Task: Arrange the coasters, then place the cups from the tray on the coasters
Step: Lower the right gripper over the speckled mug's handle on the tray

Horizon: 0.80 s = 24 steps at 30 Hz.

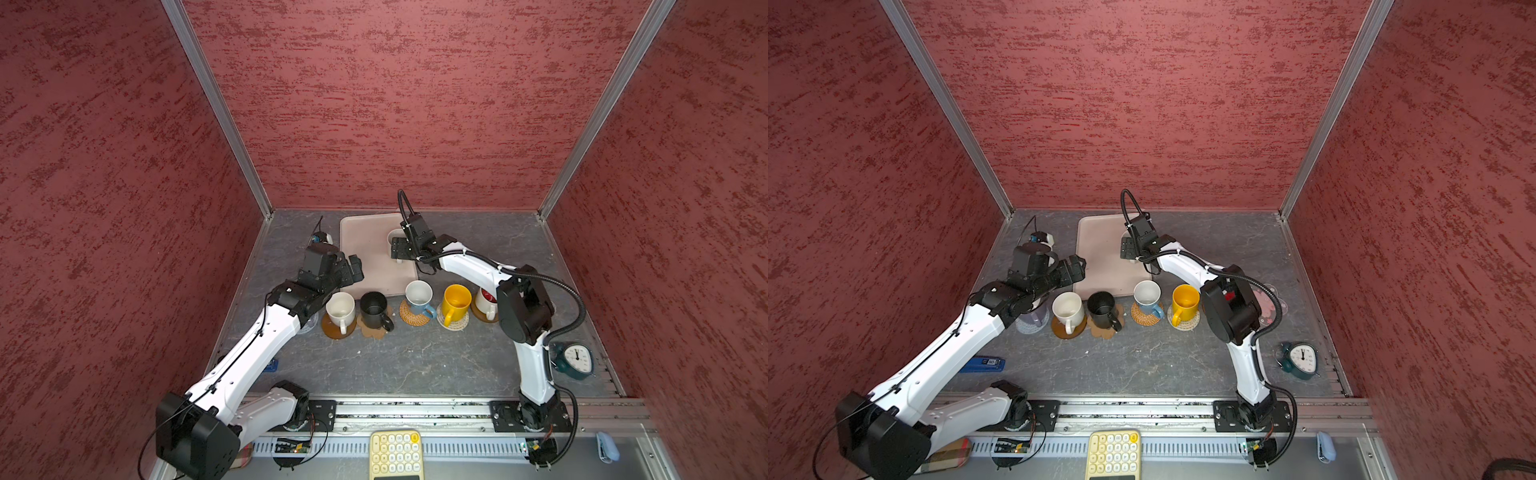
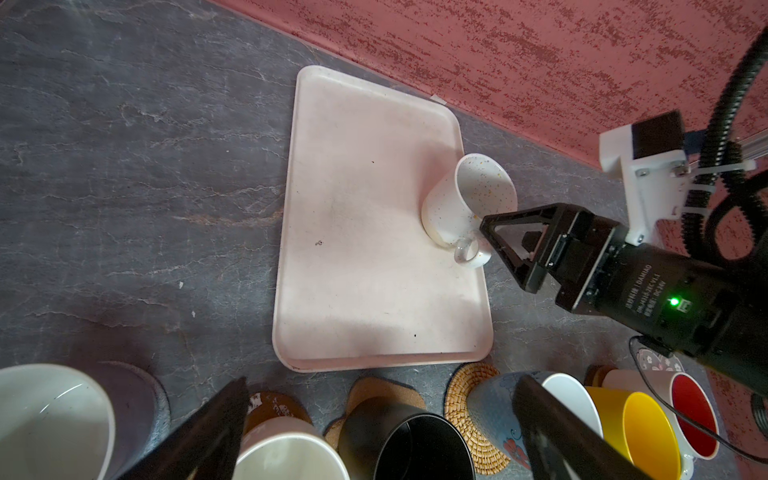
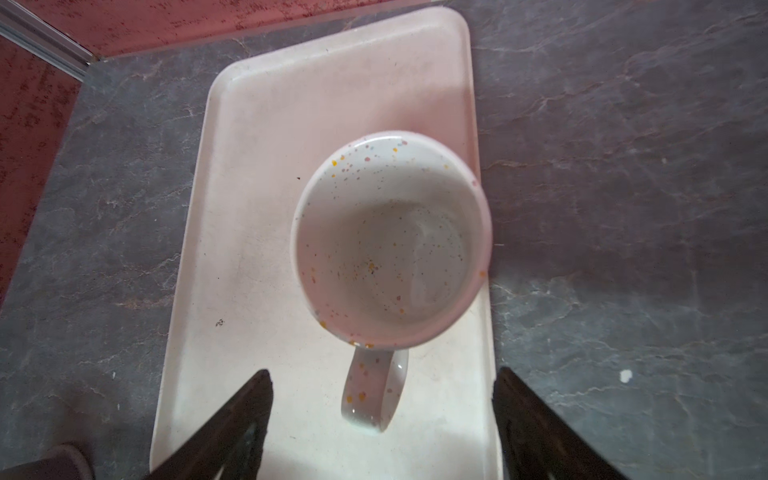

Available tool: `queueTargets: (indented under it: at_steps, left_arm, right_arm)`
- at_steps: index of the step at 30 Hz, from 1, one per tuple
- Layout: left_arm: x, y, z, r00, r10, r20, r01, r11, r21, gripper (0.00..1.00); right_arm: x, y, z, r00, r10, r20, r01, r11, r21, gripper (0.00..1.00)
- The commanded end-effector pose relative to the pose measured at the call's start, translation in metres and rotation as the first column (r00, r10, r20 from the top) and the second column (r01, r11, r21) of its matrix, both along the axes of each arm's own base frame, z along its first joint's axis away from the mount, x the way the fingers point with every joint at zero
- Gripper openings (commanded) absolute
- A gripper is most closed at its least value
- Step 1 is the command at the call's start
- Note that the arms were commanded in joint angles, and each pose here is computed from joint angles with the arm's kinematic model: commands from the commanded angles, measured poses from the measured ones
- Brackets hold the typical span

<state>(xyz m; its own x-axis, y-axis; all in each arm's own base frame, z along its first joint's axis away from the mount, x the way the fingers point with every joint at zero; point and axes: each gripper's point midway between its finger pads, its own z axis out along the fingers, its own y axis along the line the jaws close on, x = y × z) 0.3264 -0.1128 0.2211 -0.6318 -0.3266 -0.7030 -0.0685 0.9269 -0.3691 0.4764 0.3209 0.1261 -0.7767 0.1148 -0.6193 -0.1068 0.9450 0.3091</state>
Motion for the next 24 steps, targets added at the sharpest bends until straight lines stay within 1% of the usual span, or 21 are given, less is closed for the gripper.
queueTargets:
  at_steps: [1, 6, 12, 15, 17, 20, 24]
  left_arm:
    - [0.003, -0.004, 0.0, 1.0, -0.012, 0.005, 0.012, 1.0, -0.022, 1.0]
    - [0.004, -0.005, -0.001, 1.0, -0.025, 0.009, 0.025, 0.999, -0.038, 1.0]
    - [0.004, -0.004, 0.002, 0.999, -0.027, 0.017, 0.028, 0.998, -0.048, 1.0]
    - [0.004, -0.003, 0.003, 0.999, -0.028, 0.028, 0.029, 0.998, -0.056, 1.0]
    - [0.004, -0.004, 0.001, 0.999, -0.033, 0.022, 0.034, 0.998, -0.056, 1.0]
    - [0.005, -0.004, 0.002, 0.999, -0.034, 0.027, 0.036, 0.998, -0.06, 1.0]
    - [0.005, -0.003, 0.0, 0.999, -0.034, 0.026, 0.035, 0.997, -0.068, 1.0]
  right_arm:
    - [0.002, 0.006, -0.004, 1.0, -0.005, -0.024, 0.004, 1.0, -0.009, 0.82]
    - [0.01, 0.011, -0.012, 1.0, -0.007, -0.031, 0.006, 1.0, -0.02, 0.81]
    - [0.016, 0.01, -0.025, 0.999, -0.014, -0.044, 0.011, 0.998, -0.067, 0.79]
    - [0.017, 0.008, -0.028, 0.999, -0.017, -0.045, 0.013, 0.996, -0.091, 0.77]
    - [0.018, 0.006, -0.029, 0.999, -0.015, -0.043, 0.01, 0.994, -0.106, 0.73]
    - [0.016, 0.005, -0.031, 0.999, 0.009, -0.046, -0.015, 0.992, -0.126, 0.63]
    - [0.013, -0.001, -0.033, 0.999, 0.018, -0.049, -0.026, 0.986, -0.167, 0.54]
